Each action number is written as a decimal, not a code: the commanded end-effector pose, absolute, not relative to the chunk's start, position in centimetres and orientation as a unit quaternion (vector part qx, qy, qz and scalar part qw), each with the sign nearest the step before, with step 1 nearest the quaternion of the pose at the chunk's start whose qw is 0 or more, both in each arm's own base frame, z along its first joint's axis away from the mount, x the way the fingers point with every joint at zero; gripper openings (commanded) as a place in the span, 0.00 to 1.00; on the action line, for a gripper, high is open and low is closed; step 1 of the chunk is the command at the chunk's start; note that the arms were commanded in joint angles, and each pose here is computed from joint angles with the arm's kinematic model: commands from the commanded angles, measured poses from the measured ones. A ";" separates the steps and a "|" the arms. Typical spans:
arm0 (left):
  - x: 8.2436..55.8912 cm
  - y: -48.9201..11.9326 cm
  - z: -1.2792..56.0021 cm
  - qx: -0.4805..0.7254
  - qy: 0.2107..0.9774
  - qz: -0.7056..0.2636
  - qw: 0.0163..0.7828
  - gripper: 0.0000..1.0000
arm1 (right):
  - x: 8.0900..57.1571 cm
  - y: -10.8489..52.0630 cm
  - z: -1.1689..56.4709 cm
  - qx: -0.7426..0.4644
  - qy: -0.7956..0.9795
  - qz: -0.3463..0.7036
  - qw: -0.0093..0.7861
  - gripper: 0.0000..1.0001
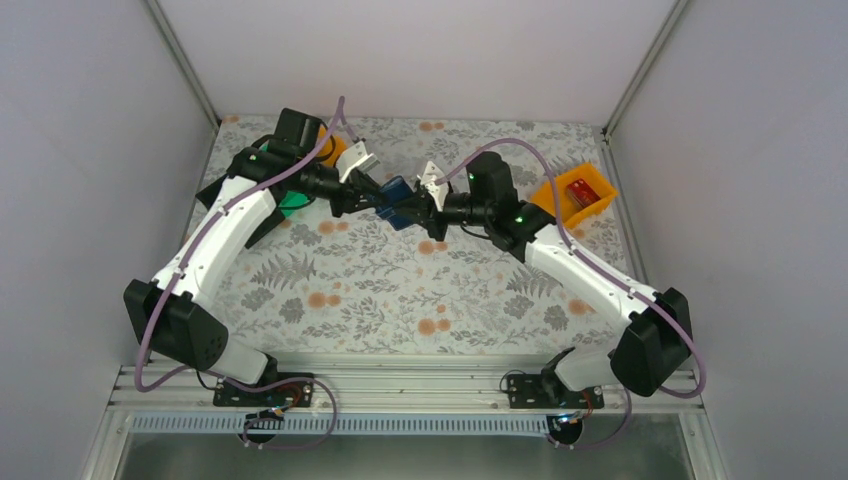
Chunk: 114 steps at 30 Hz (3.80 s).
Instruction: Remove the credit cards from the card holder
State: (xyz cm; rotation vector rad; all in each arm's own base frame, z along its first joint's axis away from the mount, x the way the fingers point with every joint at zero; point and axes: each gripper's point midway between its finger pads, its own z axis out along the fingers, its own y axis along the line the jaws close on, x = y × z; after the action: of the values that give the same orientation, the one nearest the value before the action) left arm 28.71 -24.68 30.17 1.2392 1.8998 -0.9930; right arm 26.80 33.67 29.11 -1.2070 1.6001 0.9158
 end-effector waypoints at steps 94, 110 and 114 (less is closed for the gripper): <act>24.3 -18.3 37.8 0.481 0.730 -0.244 0.419 0.73 | 26.2 33.3 42.5 -0.468 0.588 0.431 0.498 0.04; 18.3 -16.2 42.2 0.447 0.684 -0.239 0.524 0.81 | 24.6 37.9 43.9 -0.439 0.595 0.458 0.492 0.04; 16.7 -16.4 44.1 0.421 0.642 -0.272 0.581 0.89 | 23.9 38.1 43.6 -0.434 0.608 0.456 0.483 0.04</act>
State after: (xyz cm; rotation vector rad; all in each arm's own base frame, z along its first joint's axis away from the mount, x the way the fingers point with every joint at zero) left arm 18.22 -15.85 41.24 1.0737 1.6483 -0.5376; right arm 24.31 37.99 41.44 -1.1146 1.4958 1.1191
